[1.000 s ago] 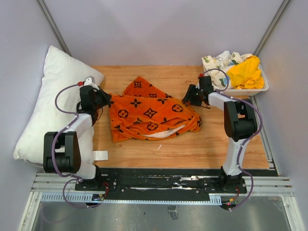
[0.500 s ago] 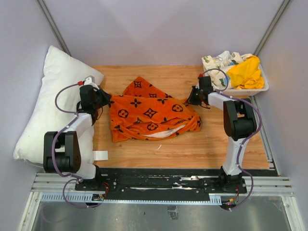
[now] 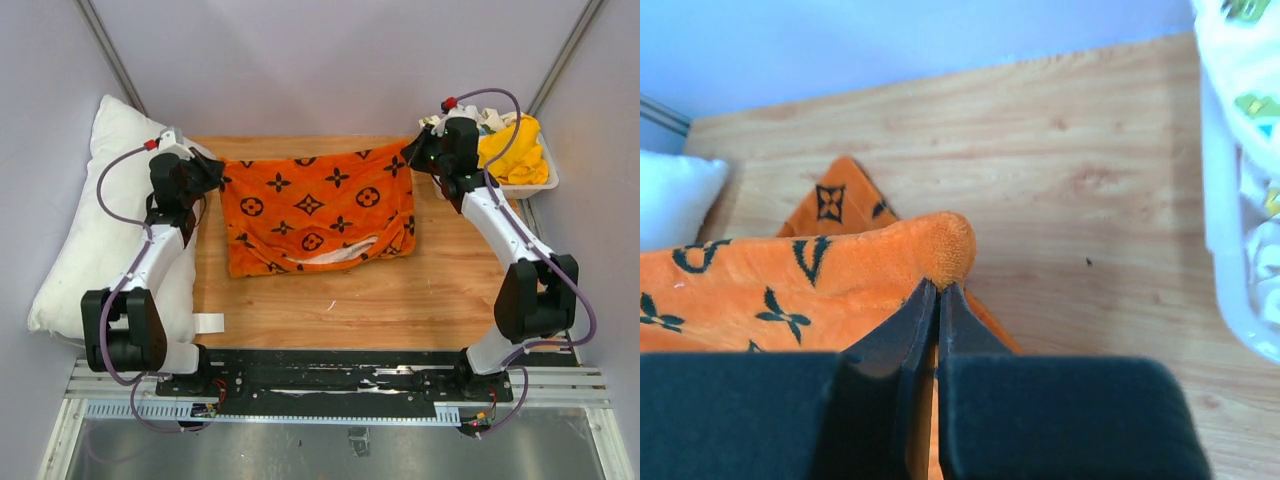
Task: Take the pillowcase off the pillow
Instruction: Fold the pillowcase at the center of the board.
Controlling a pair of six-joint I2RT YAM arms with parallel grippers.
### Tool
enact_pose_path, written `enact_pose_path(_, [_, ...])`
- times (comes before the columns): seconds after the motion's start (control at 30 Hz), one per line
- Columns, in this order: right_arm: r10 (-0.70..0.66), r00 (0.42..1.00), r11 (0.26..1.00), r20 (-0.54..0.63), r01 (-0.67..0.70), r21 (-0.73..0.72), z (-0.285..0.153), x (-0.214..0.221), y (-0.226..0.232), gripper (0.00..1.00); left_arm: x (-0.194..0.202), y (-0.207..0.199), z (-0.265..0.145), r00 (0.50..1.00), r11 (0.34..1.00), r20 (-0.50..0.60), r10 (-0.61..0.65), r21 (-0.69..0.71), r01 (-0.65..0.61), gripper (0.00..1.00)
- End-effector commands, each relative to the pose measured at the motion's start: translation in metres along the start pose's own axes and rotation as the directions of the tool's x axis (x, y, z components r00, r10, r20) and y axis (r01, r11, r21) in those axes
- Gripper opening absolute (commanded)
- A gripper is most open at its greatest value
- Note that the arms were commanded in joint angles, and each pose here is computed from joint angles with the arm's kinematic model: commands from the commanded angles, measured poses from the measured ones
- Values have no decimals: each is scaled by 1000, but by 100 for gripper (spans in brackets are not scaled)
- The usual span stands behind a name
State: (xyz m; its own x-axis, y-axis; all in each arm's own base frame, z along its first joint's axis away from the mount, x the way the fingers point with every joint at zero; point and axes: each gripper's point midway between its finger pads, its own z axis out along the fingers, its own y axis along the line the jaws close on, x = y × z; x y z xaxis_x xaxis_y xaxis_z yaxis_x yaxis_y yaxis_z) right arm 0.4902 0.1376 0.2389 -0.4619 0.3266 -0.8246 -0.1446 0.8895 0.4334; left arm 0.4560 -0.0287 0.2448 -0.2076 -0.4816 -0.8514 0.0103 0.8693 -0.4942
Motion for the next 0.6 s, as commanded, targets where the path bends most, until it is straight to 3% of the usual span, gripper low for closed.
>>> enact_pose_path(0.0, [-61, 988, 998, 142, 58, 25, -26, -37, 2, 1, -50, -20, -13, 991, 999, 130, 22, 31, -26, 0])
enact_pose_path(0.17, [-83, 966, 996, 245, 83, 11, -58, -83, 17, 1, -97, -47, -32, 973, 996, 228, 42, 67, -59, 0])
enact_pose_path(0.27, [-98, 960, 995, 263, 97, 19, -68, -90, 18, 1, -107, -52, -42, 967, 995, 249, 54, 67, -73, 0])
enact_pose_path(0.4, [-58, 979, 998, 198, 54, 25, -60, -56, 5, 1, -84, -39, -41, 979, 998, 201, 38, 41, -47, 0])
enact_pose_path(0.57, [-39, 995, 997, 94, 33, 64, -68, 20, -13, 1, -25, -6, -46, 995, 1000, 100, -9, -25, 11, 0])
